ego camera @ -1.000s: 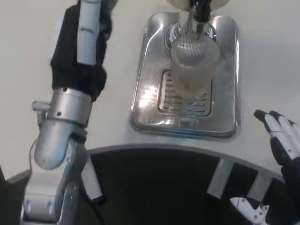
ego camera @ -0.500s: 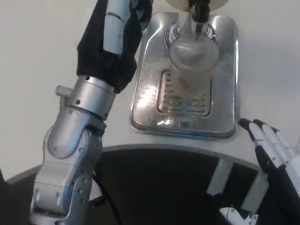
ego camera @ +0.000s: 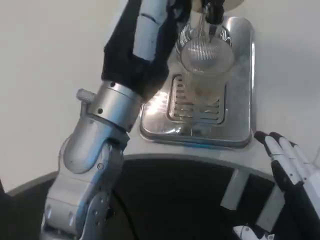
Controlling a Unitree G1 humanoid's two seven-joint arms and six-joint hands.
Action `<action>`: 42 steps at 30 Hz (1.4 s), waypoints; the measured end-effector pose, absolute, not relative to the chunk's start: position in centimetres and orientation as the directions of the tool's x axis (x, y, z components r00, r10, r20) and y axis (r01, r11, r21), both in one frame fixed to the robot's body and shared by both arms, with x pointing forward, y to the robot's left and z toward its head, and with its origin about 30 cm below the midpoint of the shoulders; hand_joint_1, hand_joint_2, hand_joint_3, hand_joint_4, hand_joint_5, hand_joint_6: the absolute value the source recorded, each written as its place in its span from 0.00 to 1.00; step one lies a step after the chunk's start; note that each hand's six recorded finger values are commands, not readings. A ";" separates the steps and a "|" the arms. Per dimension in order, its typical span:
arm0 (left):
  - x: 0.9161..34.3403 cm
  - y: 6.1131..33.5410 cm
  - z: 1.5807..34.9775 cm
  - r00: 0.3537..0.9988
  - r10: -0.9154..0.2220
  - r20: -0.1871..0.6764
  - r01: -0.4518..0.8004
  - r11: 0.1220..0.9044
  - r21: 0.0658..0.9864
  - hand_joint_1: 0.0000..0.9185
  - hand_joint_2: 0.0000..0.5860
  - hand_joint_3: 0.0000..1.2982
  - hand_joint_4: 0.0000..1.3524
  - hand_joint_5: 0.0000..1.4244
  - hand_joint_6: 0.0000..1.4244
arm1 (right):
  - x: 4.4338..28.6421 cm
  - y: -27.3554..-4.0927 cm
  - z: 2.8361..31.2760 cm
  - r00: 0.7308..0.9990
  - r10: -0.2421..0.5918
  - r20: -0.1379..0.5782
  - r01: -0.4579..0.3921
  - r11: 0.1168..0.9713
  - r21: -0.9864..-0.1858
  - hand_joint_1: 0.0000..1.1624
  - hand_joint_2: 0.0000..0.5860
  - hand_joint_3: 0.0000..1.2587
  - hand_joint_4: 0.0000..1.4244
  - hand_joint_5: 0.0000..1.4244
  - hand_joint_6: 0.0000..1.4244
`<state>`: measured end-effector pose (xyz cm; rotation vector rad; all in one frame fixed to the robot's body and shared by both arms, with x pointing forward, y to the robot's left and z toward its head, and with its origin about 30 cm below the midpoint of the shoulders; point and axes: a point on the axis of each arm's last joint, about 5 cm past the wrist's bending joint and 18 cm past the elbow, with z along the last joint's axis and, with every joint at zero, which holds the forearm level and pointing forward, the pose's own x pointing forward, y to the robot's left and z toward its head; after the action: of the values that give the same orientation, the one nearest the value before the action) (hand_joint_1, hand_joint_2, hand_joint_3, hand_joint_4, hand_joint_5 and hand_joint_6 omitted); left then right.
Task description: Grasp the cup under the faucet to collect the drink, then remove the cup.
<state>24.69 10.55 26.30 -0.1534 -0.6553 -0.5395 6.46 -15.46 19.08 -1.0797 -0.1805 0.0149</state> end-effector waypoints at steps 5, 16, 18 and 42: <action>24.4 10.1 25.8 0.659 -0.466 0.590 0.552 0.833 0.042 0.00 0.36 0.00 0.00 0.00 0.00 | 6.5 -15.5 19.1 0.985 0.099 0.140 0.077 0.471 -0.879 0.49 0.55 0.03 0.00 0.01 0.07; 24.4 9.9 25.7 0.649 -0.493 0.579 0.569 0.820 0.060 0.00 0.39 0.00 0.00 0.00 0.00 | 6.2 -15.6 19.0 0.988 0.083 0.132 0.078 0.472 -0.878 0.48 0.55 0.03 0.00 0.01 0.07; 24.3 9.9 25.7 0.647 -0.500 0.576 0.562 0.823 0.082 0.00 0.45 0.00 0.00 0.00 0.00 | 6.2 -15.6 18.9 0.988 0.080 0.132 0.078 0.478 -0.875 0.49 0.55 0.03 0.00 0.01 0.07; 24.8 10.7 28.4 0.517 -0.776 0.361 0.150 0.498 0.854 0.00 0.45 0.00 0.00 0.00 0.00 | 5.6 -15.8 18.9 0.989 0.088 0.121 0.067 0.459 -0.886 0.63 0.56 0.04 0.01 0.02 0.07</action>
<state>24.80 10.66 28.41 0.8704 -0.8437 -0.6486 5.58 -15.84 18.86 -1.0950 -0.1574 0.0130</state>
